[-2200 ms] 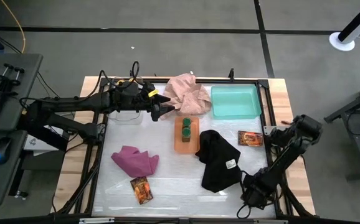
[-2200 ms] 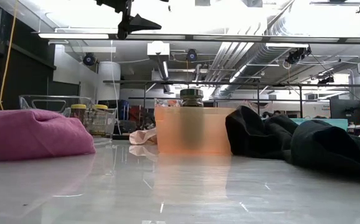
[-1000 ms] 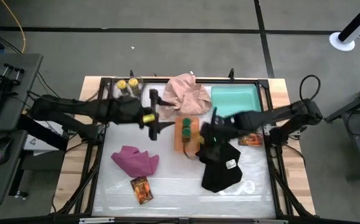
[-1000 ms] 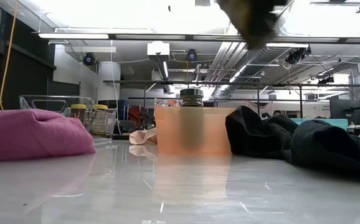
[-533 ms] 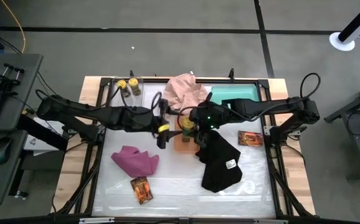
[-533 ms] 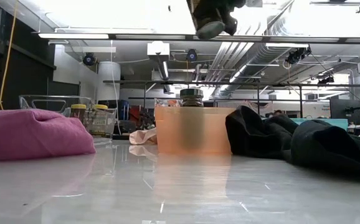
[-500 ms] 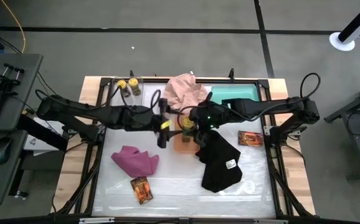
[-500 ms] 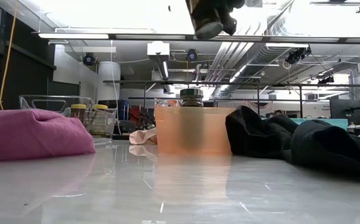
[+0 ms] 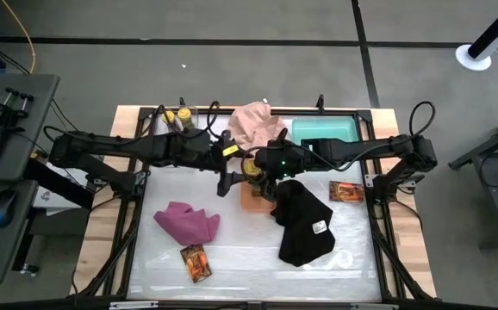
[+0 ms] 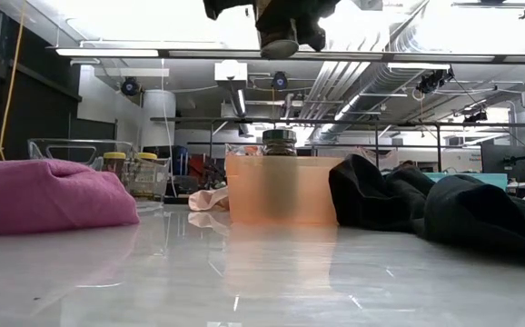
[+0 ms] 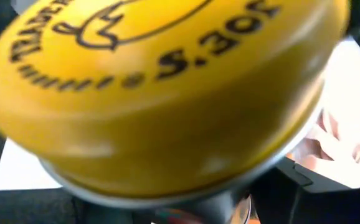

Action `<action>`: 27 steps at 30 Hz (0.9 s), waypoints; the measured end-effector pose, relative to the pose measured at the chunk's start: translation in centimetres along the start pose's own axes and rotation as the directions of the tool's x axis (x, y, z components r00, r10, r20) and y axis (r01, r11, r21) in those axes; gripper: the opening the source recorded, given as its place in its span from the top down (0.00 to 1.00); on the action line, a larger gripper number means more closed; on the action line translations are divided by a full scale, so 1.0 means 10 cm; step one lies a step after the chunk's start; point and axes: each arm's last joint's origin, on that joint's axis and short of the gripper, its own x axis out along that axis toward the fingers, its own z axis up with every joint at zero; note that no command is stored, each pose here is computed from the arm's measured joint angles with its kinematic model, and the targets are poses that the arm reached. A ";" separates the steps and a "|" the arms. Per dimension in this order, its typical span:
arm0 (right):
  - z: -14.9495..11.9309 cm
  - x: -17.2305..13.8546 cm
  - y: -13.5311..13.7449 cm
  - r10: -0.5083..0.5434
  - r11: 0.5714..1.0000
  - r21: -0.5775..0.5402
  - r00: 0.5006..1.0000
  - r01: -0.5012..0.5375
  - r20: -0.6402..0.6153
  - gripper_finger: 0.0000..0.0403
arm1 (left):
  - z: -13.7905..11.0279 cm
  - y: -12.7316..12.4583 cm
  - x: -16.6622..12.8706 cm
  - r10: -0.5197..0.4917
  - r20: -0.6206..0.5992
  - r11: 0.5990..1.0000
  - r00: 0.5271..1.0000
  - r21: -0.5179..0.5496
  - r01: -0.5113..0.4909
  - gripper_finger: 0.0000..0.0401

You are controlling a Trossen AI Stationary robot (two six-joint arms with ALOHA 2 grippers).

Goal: Sort spices by type
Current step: Put the yellow seasoning bottle into the transparent bin

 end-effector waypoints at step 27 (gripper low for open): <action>0.08 -0.01 0.03 0.029 1.000 -0.005 0.996 -0.028 0.084 0.46 | -0.05 -0.10 0.08 0.065 -0.002 0.991 0.998 0.118 -0.064 0.55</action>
